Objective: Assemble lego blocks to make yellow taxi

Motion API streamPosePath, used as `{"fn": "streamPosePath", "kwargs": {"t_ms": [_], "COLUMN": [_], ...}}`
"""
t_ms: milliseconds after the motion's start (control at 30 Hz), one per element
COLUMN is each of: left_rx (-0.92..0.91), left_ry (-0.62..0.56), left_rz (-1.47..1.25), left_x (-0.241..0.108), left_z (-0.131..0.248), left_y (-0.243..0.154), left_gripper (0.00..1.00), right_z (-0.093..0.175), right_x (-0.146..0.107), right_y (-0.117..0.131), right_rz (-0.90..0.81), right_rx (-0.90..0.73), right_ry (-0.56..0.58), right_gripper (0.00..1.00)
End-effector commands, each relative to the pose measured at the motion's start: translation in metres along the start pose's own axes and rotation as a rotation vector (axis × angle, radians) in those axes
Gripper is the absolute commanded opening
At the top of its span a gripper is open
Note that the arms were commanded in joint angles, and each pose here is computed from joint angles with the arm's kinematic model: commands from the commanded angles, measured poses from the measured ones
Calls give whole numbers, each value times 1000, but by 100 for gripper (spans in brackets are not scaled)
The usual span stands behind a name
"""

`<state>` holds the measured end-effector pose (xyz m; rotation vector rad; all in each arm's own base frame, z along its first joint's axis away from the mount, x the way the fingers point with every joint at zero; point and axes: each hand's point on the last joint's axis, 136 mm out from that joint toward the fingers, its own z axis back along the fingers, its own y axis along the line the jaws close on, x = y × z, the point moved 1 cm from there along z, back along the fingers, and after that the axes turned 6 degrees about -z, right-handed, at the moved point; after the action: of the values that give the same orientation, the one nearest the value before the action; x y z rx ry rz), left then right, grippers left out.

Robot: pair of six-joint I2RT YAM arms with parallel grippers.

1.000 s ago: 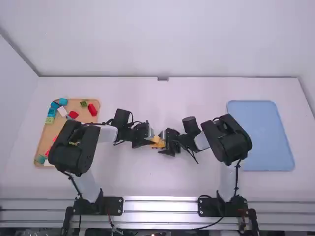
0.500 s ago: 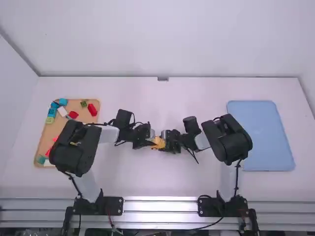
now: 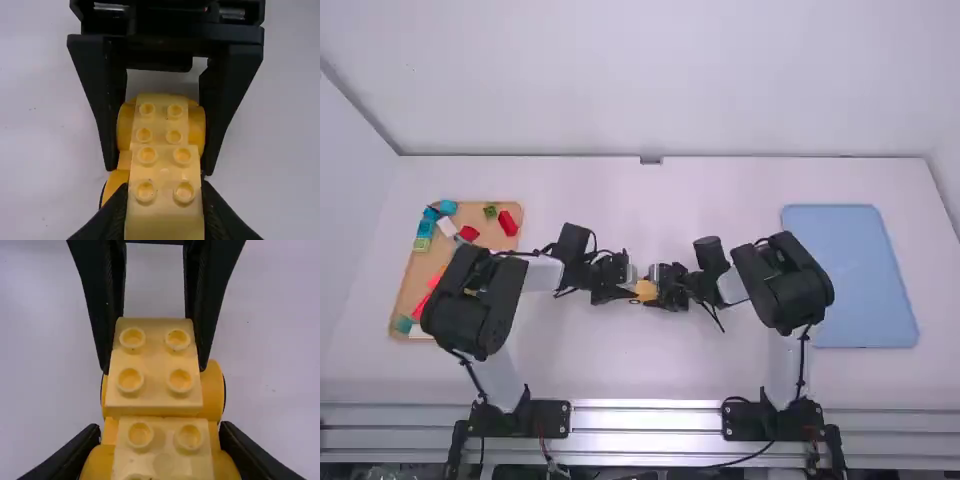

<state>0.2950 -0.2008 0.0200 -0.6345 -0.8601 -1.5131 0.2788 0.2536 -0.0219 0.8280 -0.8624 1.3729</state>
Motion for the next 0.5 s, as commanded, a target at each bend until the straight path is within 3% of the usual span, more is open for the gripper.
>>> {"fn": "streamPosePath", "kwargs": {"t_ms": [0, 133, 367, 467], "left_rx": [-9, -2, -14, -22], "left_ry": [9, 3, 6, 11], "left_rz": [7, -9, 1, 21], "left_x": [-4, -1, -2, -5], "left_z": [-3, -4, -5, -3], "left_y": [-4, -2, -6, -8], "left_gripper": [18, 10, 11, 17], "right_z": [-3, -3, -3, -3], "right_x": [-7, -6, -5, -4], "right_y": [0, 4, 2, 1], "right_rz": [-3, -6, -4, -1], "right_rx": [-4, 7, 5, 4], "right_ry": [24, 17, 15, 14], "right_gripper": [45, 44, 44, 45]}}
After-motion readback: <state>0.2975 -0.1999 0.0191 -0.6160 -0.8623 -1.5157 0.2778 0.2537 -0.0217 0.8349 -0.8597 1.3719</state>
